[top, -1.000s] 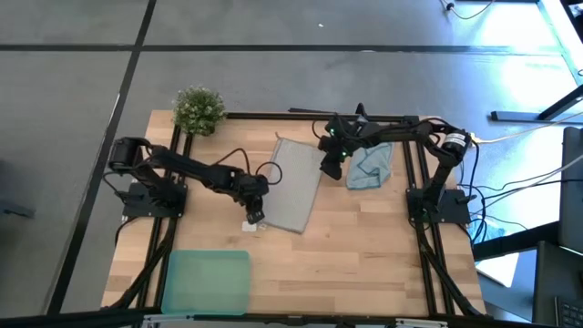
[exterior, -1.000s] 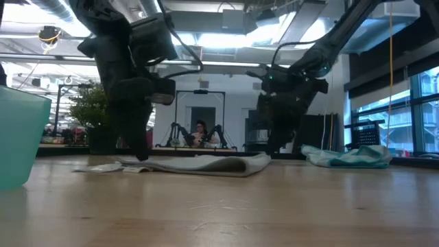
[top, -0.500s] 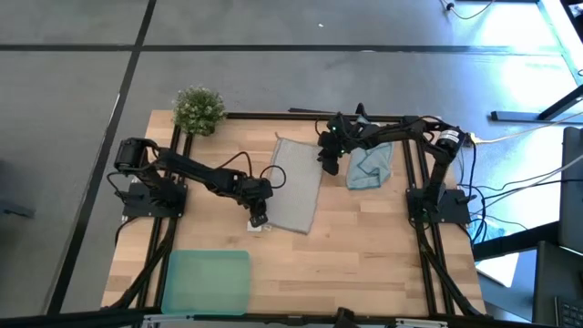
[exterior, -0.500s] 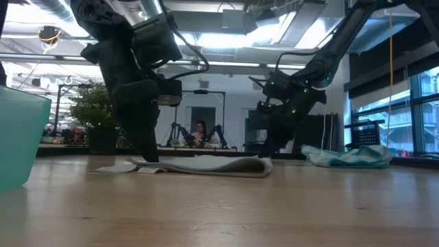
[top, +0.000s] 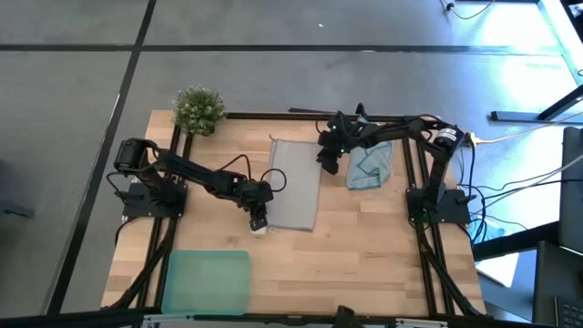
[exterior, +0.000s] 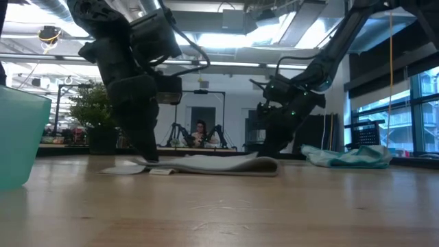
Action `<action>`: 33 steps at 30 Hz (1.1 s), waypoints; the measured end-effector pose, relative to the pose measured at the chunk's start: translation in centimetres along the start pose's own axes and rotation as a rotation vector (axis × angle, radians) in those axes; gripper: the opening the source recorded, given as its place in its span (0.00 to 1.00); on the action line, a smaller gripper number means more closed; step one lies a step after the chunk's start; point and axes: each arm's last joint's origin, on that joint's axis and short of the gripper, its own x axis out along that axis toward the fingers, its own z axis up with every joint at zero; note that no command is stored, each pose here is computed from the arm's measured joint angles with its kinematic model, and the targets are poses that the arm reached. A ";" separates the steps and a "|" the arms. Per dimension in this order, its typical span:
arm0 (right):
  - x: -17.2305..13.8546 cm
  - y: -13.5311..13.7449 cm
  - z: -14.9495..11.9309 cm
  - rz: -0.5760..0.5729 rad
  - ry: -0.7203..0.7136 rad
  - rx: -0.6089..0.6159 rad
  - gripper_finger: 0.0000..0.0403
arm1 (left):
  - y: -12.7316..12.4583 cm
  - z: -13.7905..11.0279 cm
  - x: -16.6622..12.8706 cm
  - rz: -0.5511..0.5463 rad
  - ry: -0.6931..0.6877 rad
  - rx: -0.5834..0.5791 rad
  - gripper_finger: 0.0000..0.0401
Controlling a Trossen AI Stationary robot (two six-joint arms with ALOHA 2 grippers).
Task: Roll microfiber towels into tight, uniform cylinder then place into a basket
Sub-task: Roll the gray microfiber cloth
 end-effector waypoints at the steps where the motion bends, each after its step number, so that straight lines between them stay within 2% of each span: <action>1: 0.0 -0.1 0.0 0.012 -0.010 0.002 0.29 | 0.0 0.0 0.0 -0.002 -0.004 0.000 0.20; 6: -0.1 -0.1 0.4 0.027 -0.012 0.005 0.29 | 0.0 0.1 0.0 -0.005 -0.011 -0.007 0.20; 8: -0.5 0.1 1.0 0.073 -0.008 -0.007 0.29 | 0.1 0.3 -0.4 -0.004 -0.020 -0.037 0.20; 11: -1.4 1.2 2.0 0.164 -0.041 -0.099 0.29 | 0.4 0.6 -1.1 -0.002 -0.040 -0.073 0.20; 18: -5.4 6.3 3.6 0.281 -0.032 -0.231 0.29 | 0.8 0.5 -4.2 0.062 -0.079 -0.077 0.20; 23: -7.3 11.0 3.5 0.331 0.027 -0.432 0.29 | 0.9 0.5 -7.1 0.122 -0.171 -0.071 0.20; 27: -6.9 14.1 2.7 0.363 0.083 -0.620 0.29 | 0.9 0.6 -9.5 0.139 -0.272 -0.063 0.20; 33: -4.9 18.1 1.5 0.417 0.126 -0.735 0.29 | 1.0 0.6 -12.1 0.156 -0.383 -0.011 0.20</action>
